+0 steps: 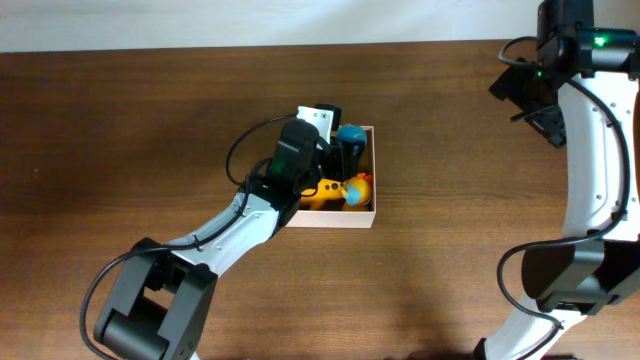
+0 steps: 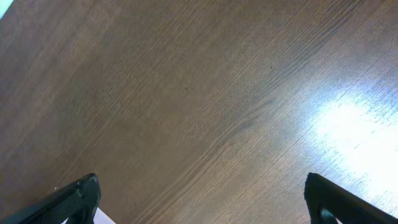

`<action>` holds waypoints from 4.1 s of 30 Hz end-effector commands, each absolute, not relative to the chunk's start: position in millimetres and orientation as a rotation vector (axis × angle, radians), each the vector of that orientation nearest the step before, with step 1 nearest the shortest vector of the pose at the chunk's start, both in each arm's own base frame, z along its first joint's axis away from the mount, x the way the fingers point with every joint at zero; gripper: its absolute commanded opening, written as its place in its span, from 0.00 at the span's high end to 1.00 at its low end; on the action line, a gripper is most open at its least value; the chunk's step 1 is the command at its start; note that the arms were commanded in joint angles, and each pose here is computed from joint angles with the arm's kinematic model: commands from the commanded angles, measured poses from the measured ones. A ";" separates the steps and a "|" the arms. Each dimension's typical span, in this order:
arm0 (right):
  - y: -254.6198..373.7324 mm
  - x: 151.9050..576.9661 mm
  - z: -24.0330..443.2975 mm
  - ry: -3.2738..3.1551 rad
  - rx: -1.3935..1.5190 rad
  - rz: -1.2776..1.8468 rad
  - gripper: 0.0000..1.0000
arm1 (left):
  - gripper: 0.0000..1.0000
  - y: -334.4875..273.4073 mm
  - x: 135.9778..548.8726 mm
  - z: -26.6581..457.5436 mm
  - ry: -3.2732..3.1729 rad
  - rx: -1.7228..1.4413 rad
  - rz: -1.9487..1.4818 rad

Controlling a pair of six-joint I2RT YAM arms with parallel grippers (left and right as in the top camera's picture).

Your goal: Pack container

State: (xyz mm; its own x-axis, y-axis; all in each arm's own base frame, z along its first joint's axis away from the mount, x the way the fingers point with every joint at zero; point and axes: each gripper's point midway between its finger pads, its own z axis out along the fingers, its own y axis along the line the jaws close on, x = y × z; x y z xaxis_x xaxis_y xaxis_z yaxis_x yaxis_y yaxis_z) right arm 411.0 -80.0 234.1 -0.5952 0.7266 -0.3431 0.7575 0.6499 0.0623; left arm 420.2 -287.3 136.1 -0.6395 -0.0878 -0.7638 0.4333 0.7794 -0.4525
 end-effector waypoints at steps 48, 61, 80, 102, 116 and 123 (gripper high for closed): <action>-82.5 410.5 240.5 2.511 1.187 -0.122 0.01 | 0.00 -8.6 311.0 162.9 2.562 -0.299 0.127; -82.5 410.5 240.5 2.511 1.187 -0.122 0.01 | 0.01 3.6 226.4 223.7 2.416 -0.454 0.018; -82.5 410.6 240.5 2.510 1.187 -0.122 0.01 | 0.01 19.0 165.3 244.4 2.300 -0.499 0.003; -82.5 410.6 240.5 2.510 1.187 -0.122 0.01 | 0.01 52.7 171.1 289.2 1.911 -0.648 0.034; -82.5 410.6 240.5 2.510 1.187 -0.122 0.01 | 0.01 32.9 203.0 255.7 1.547 -0.408 -0.100; -82.5 410.6 240.5 2.510 1.187 -0.122 0.01 | 0.01 32.4 215.8 207.0 1.667 -0.347 -0.019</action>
State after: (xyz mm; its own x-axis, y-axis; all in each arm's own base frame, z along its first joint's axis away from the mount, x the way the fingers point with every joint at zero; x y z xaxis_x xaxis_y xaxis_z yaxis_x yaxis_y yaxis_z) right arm 411.0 -80.0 234.1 -0.5944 0.7274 -0.3430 0.7582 0.6491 0.0627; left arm 212.1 35.5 221.5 -0.0415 -0.3098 -0.9499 -0.2325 0.9276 -0.2923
